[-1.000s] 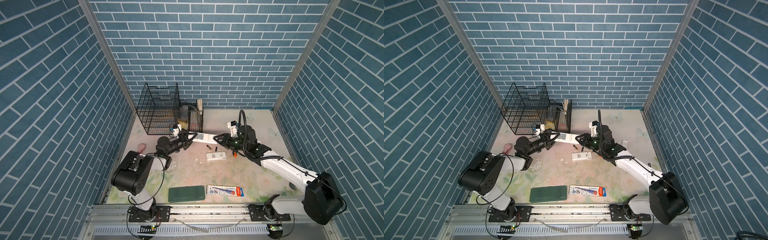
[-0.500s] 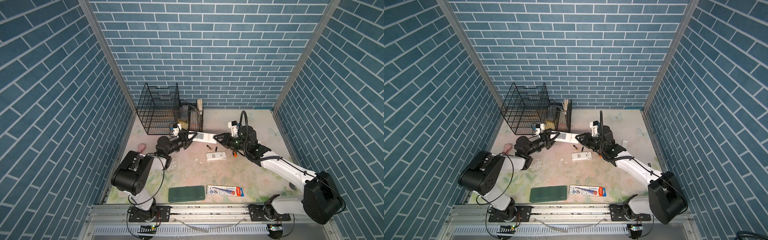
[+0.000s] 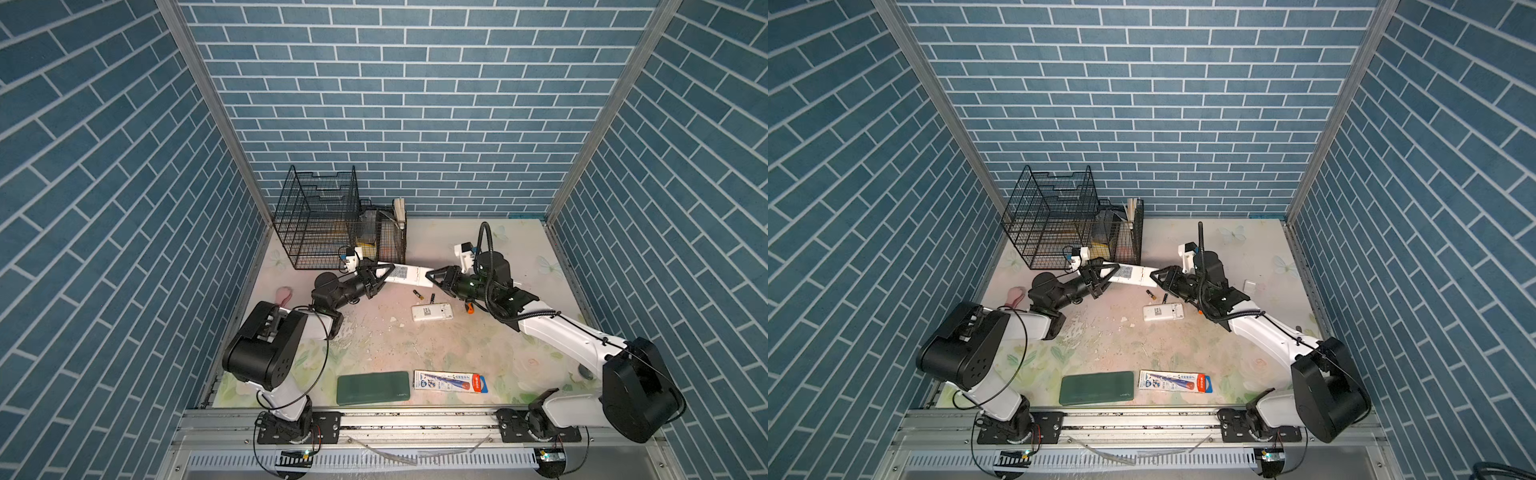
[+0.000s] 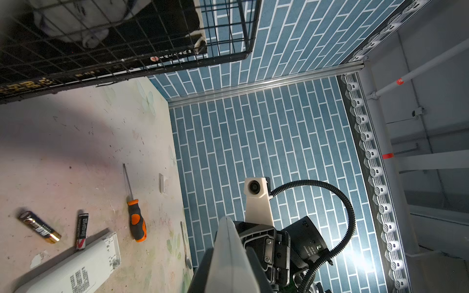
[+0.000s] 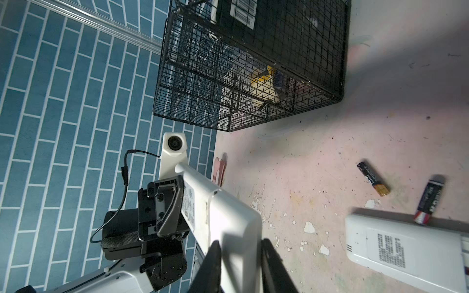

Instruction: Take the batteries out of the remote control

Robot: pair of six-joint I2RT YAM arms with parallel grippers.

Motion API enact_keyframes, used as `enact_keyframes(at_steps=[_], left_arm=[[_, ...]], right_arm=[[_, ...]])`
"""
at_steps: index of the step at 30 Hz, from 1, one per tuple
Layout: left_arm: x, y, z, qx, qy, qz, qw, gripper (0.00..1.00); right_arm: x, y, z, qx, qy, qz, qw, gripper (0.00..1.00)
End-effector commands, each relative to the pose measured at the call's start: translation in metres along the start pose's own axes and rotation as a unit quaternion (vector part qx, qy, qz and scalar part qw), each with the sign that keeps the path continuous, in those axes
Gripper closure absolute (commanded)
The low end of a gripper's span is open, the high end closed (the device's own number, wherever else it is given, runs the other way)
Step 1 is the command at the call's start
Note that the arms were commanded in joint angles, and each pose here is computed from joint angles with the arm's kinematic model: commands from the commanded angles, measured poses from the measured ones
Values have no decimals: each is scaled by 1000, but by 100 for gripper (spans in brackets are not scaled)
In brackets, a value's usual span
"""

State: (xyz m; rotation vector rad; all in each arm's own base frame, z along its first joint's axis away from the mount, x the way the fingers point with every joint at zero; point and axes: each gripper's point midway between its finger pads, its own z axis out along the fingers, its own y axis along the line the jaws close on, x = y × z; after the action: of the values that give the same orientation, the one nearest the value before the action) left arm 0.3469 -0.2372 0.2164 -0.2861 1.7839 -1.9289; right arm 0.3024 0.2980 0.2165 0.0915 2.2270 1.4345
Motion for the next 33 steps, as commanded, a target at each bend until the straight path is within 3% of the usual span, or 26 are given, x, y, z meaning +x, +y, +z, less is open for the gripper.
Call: enact_keyframes(at_steps=[1,21,33], left_arm=[[-1,-9,4,18,7,28,999,100],[-2,3,5,7,5,25,1000,100],[-1,10,5,1,6,23,1000,100]], right_arm=[[-1,10,0,-22,2,4,1000,73],[-1,11,-3,-21,2,3,1000,68],[-1,11,-5,-17,-1,3,1000,77]])
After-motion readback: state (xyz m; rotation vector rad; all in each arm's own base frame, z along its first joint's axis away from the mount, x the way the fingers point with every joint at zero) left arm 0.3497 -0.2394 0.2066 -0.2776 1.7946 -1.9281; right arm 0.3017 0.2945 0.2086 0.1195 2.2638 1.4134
